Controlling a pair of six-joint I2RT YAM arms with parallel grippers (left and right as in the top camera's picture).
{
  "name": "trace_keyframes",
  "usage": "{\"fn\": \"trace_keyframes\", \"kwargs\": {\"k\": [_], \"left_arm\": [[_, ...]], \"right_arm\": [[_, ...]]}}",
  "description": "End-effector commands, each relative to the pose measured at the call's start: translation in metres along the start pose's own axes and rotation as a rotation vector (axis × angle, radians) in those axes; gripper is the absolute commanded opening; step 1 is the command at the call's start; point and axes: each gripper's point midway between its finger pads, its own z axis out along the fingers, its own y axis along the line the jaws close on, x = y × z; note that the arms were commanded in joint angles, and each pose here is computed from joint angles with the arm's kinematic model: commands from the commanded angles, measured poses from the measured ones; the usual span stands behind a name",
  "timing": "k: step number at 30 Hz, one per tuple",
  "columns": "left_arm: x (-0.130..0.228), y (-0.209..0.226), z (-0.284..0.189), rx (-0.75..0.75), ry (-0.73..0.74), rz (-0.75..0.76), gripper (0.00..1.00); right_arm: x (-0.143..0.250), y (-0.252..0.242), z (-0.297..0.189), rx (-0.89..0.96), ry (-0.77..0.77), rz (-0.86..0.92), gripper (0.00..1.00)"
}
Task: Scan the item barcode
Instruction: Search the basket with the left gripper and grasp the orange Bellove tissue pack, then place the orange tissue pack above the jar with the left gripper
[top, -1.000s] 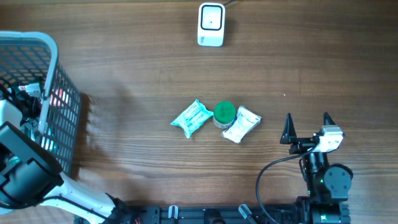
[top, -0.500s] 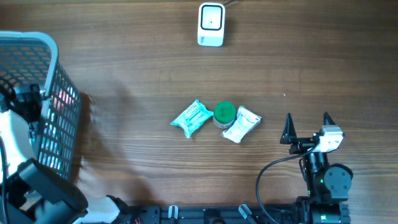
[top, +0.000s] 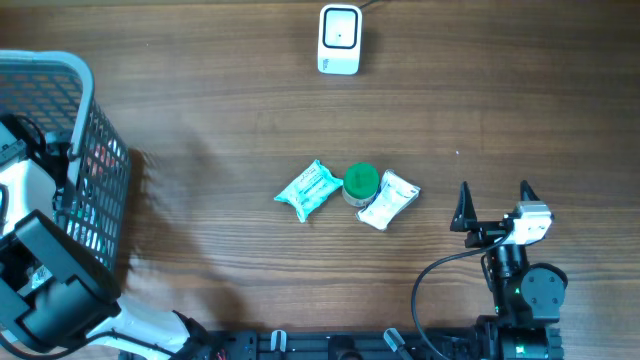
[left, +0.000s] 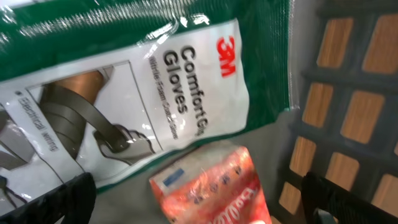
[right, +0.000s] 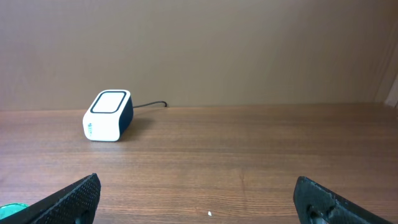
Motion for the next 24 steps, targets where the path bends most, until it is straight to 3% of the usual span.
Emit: {"fn": "trace_keyframes", "kwargs": {"k": [1,8,13,14,15,16,18,19,24], "left_arm": [[0.003,-0.017,-0.011,0.032,0.029,0.008,1.0],[-0.002,-0.015,-0.001,0.006,0.014,-0.02,1.0],[0.014,-0.013,0.022,-0.017,0.067,-0.002,1.0],[0.016,-0.013,0.024,-0.019,0.071,0.003,0.95],[0.019,-0.013,0.026,-0.023,0.076,0.009,0.78],[0.021,-0.014,0.027,-0.021,0.077,0.014,0.49],[0.019,-0.017,0.027,-0.012,0.069,0.016,0.14],[0.017,-0.017,0.027,-0.012,0.061,0.016,0.04],[-0.012,-0.03,0.006,0.058,-0.001,0.009,0.04]], "right_arm": [[-0.002,-0.001,0.0,0.006,-0.009,-0.009,1.0],[-0.002,-0.001,0.0,0.006,-0.009,-0.009,1.0],[-0.002,-0.001,0.0,0.006,-0.009,-0.01,1.0],[-0.002,-0.001,0.0,0.006,-0.009,-0.009,1.0],[-0.002,-0.001,0.0,0.006,-0.009,-0.009,1.0],[-0.002,-0.001,0.0,0.006,-0.009,-0.009,1.0],[-0.002,-0.001,0.0,0.006,-0.009,-0.009,1.0],[-0.002,-0.001,0.0,0.006,-0.009,-0.009,1.0],[-0.002,-0.001,0.0,0.006,-0.009,-0.01,1.0]]}}
